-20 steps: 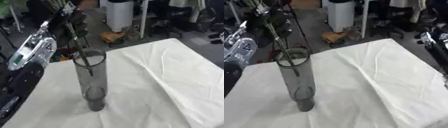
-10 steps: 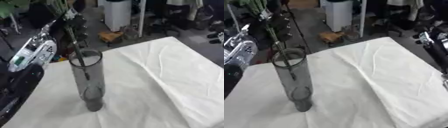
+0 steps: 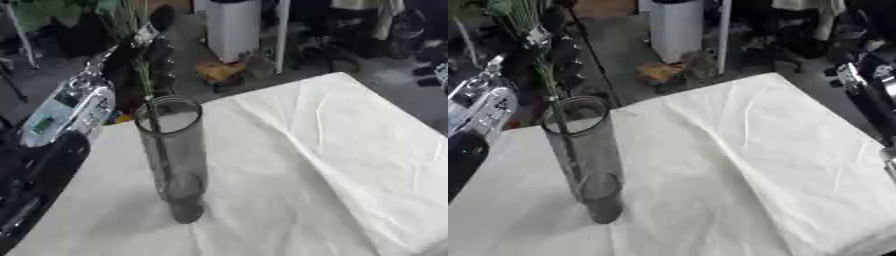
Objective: Arrange flowers into the vase.
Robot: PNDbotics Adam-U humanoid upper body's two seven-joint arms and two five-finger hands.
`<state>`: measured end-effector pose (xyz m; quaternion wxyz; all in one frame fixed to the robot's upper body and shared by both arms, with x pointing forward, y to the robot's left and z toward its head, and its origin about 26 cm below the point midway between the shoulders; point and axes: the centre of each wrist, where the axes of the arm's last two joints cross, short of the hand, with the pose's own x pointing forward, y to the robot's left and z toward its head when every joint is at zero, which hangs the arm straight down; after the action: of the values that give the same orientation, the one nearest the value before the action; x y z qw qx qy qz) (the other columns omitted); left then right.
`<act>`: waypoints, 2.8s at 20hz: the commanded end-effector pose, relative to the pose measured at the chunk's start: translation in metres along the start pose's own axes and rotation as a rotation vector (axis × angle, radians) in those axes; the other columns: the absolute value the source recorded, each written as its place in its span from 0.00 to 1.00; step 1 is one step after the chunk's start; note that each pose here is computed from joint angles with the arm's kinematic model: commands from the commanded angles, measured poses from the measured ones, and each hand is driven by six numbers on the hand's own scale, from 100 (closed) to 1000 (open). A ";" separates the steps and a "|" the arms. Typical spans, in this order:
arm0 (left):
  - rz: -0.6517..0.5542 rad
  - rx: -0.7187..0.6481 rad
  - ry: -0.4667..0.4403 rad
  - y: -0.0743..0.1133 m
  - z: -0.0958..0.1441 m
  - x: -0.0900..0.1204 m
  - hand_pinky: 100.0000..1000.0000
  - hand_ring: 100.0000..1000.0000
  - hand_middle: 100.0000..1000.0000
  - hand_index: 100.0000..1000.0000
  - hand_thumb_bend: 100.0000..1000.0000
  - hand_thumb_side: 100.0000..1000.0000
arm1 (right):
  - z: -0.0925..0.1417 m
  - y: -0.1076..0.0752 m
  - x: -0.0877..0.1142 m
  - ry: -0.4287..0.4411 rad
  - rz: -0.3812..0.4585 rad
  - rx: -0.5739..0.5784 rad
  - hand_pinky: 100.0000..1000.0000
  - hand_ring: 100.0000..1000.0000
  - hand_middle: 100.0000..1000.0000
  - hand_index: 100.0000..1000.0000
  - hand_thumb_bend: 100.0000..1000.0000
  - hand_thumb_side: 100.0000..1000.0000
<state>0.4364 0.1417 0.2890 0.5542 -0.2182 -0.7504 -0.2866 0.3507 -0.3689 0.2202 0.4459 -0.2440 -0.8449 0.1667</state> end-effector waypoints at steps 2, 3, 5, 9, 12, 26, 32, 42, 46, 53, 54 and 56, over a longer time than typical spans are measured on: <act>-0.074 0.016 -0.060 0.000 -0.001 0.016 0.00 0.00 0.00 0.11 1.00 0.57 | -0.006 -0.010 0.009 -0.034 0.025 -0.007 0.68 0.71 0.73 0.83 0.00 0.79; -0.100 0.026 -0.070 0.000 0.000 0.017 0.00 0.00 0.00 0.11 1.00 0.57 | -0.006 -0.010 0.009 -0.034 0.025 -0.007 0.68 0.71 0.73 0.83 0.00 0.79; -0.158 0.048 -0.089 0.001 0.001 0.018 0.00 0.00 0.00 0.15 1.00 0.61 | -0.006 -0.010 0.009 -0.034 0.025 -0.007 0.68 0.71 0.73 0.83 0.00 0.79; -0.271 0.083 -0.114 0.002 0.003 0.020 0.00 0.00 0.00 0.23 1.00 0.68 | -0.006 -0.010 0.008 -0.031 0.025 -0.008 0.68 0.71 0.73 0.83 0.00 0.79; -0.347 0.091 -0.120 0.003 0.003 0.020 0.04 0.00 0.03 0.29 1.00 0.73 | -0.006 -0.010 0.008 -0.030 0.024 -0.008 0.68 0.71 0.73 0.83 0.00 0.79; -0.561 0.083 -0.153 0.009 0.010 0.024 0.38 0.27 0.36 0.35 1.00 0.76 | -0.005 -0.010 0.006 -0.025 0.022 -0.010 0.68 0.71 0.73 0.83 0.00 0.79; -0.673 0.084 -0.191 0.013 0.018 0.027 0.50 0.41 0.45 0.42 1.00 0.79 | -0.004 -0.010 0.005 -0.021 0.022 -0.012 0.68 0.71 0.73 0.83 0.00 0.79; -0.874 0.099 -0.234 0.011 0.024 0.026 0.61 0.51 0.55 0.49 1.00 0.84 | -0.003 -0.010 0.004 -0.019 0.020 -0.014 0.68 0.71 0.73 0.83 0.00 0.79; -0.889 0.091 -0.221 0.011 0.024 0.019 0.62 0.52 0.56 0.53 1.00 0.85 | -0.003 -0.009 0.004 -0.018 0.018 -0.014 0.68 0.71 0.73 0.83 0.00 0.79; -0.859 0.117 -0.245 0.007 0.024 0.012 0.63 0.52 0.57 0.56 1.00 0.88 | -0.003 -0.009 0.004 -0.020 0.012 -0.015 0.68 0.71 0.73 0.83 0.00 0.79; -0.857 0.126 -0.253 0.007 0.024 0.011 0.63 0.53 0.57 0.56 1.00 0.89 | -0.003 -0.009 0.004 -0.020 0.011 -0.016 0.68 0.71 0.73 0.83 0.00 0.78; -0.858 0.144 -0.271 0.006 0.025 0.011 0.64 0.54 0.58 0.57 1.00 0.90 | -0.003 -0.009 0.004 -0.019 0.010 -0.017 0.68 0.71 0.73 0.83 0.00 0.79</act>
<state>0.4228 0.1606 0.2814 0.3153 0.1074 -0.8456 -0.4172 0.3503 -0.3696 0.2184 0.4471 -0.2442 -0.8444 0.1654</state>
